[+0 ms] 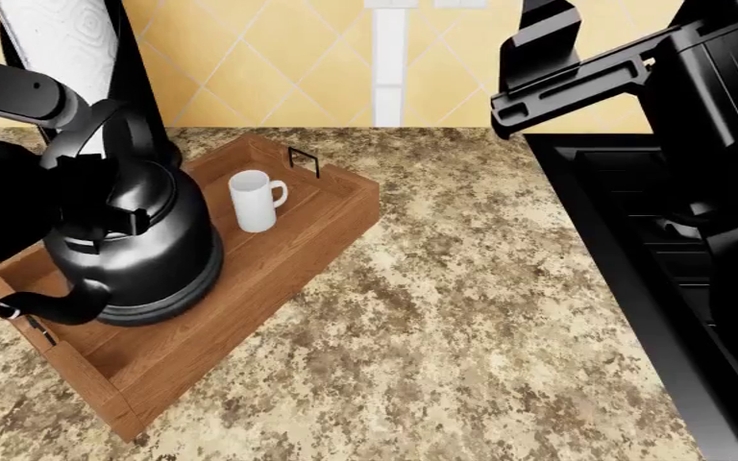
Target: Pick the kettle from the counter and place it on the tray. Then pick the mug from the cabinet and place it on the tray. Then close the cabinet doors.
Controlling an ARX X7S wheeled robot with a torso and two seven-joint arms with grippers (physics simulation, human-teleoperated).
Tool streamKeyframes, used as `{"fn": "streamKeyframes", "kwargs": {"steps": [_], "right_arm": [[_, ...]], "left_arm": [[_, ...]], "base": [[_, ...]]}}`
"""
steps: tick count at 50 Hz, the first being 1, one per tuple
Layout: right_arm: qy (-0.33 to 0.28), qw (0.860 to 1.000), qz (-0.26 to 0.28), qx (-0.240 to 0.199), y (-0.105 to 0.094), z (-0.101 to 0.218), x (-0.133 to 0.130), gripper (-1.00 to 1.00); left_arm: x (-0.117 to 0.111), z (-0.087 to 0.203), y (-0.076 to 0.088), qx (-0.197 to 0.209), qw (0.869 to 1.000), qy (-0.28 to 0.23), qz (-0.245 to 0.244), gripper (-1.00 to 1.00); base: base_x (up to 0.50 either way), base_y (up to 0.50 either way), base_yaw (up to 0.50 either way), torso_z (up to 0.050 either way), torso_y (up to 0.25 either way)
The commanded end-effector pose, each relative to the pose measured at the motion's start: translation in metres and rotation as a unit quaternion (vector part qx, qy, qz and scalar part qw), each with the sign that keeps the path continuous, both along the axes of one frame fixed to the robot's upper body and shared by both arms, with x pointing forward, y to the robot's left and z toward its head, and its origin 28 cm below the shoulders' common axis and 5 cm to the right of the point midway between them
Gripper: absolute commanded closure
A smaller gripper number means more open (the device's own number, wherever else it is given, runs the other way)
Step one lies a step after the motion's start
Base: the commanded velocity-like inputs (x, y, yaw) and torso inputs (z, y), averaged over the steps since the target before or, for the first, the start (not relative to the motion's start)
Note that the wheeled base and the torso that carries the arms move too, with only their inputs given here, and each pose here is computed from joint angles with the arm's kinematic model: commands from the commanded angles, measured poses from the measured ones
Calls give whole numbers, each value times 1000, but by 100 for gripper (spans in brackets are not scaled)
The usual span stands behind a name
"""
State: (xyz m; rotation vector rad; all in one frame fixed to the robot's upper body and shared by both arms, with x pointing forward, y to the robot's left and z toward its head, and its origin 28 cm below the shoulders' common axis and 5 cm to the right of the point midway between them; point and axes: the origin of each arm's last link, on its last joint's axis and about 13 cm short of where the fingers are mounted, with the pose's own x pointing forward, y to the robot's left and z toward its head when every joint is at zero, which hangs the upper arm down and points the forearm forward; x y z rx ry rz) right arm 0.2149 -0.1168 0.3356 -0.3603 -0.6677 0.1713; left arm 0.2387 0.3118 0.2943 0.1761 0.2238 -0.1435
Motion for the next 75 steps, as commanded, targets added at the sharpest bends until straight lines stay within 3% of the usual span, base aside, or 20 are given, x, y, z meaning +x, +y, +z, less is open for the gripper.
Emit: {"fn": "streamKeyframes", "kwargs": {"steps": [1, 30, 31, 56, 75], "right_arm": [[1, 1000, 0, 0, 0, 0, 0, -100], [4, 1000, 0, 2, 0, -3, 0, -100], [4, 1000, 0, 2, 0, -3, 0, -100], [5, 1000, -4, 3, -1, -3, -2, -100], [7, 1000, -3, 4, -2, -4, -5, -100]], "left_arm": [[2, -2, 2, 1, 1000, -9, 11, 100], [6, -13, 8, -6, 1000, -4, 21, 100], [6, -13, 8, -6, 1000, -4, 21, -100], [4, -7, 10, -5, 1000, -17, 24, -100], [-3, 24, 5, -12, 998, -69, 4, -100]], "base": [[0, 0, 0, 0, 0], [0, 0, 0, 0, 0], [0, 0, 0, 0, 0], [0, 0, 0, 0, 0], [0, 0, 0, 0, 0]]}}
